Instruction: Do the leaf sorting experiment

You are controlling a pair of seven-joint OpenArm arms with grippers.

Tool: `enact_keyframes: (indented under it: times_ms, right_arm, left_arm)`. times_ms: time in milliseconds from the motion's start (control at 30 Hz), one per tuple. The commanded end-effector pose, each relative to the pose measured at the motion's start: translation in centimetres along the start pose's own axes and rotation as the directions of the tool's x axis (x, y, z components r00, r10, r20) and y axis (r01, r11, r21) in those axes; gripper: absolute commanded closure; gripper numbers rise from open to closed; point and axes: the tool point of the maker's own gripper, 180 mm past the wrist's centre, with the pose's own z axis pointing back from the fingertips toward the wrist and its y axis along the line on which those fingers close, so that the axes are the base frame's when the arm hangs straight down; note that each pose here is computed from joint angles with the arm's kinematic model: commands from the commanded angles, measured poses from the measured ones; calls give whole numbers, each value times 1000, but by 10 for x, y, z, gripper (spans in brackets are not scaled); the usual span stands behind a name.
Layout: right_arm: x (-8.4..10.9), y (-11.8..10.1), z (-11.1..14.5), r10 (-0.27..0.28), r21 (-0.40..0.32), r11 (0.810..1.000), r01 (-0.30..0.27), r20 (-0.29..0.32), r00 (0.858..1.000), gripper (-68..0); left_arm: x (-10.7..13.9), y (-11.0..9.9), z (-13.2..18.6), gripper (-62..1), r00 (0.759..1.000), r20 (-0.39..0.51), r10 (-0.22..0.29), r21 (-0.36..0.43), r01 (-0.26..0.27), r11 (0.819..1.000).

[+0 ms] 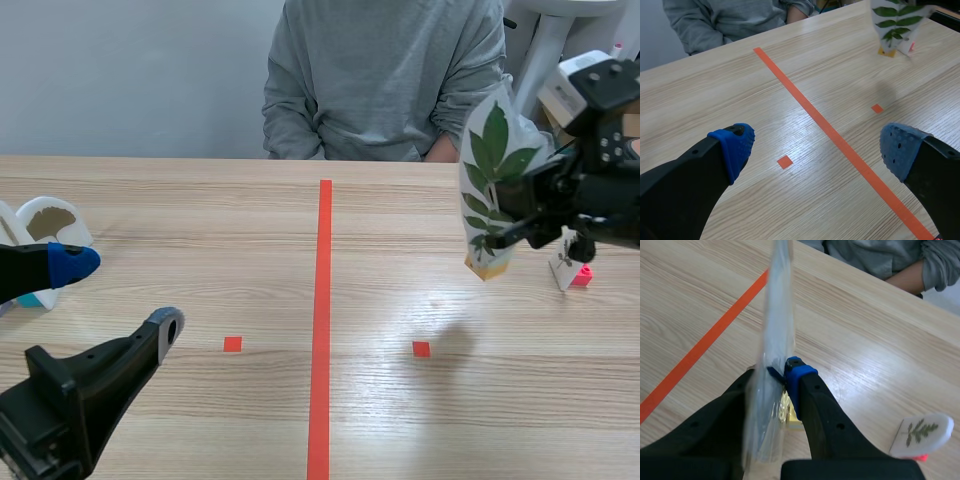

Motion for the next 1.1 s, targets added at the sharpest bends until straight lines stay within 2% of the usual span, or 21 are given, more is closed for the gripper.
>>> enact_keyframes:
  times_ms: [0, 167, 300, 433, 567, 733, 900, 1067]
  right_arm:
    - [-4, -7, 7, -32, -18, 999, 33, 11, 999, -20]
    - [-35, -31, 40, -114, -111, 988, 111, -22, 993, -20]
    - [-49, -62, 69, -136, -218, 968, 127, -29, 990, -20]
    - [-51, -93, 93, -135, -319, 940, 122, -20, 991, -20]
    - [-61, -109, 103, -151, -371, 919, 133, -20, 988, -20]
    - [-81, -117, 100, -196, -385, 907, 168, -33, 980, -20]
    - [-90, -112, 86, -218, -300, 933, 196, -39, 975, -20]
    - [-90, -122, 78, -225, -286, 936, 205, -39, 974, -20]
  left_arm:
    - [5, 0, -1, -536, 1000, 26, 9, -1, -9, 1000]
    - [6, 0, -1, -536, 1000, 26, 9, -1, -9, 1000]
    - [6, 0, -1, -536, 1000, 26, 9, -1, -9, 1000]
    - [6, 0, -1, -536, 1000, 28, 13, -1, -13, 1000]
    - [7, 0, 0, -536, 999, 36, 25, -1, -25, 1000]
    - [7, 0, 0, -536, 999, 36, 25, -1, -25, 1000]
    - [7, 0, 0, -536, 999, 36, 25, -1, -25, 1000]
    - [7, 0, 0, -536, 999, 35, 24, -1, -24, 1000]
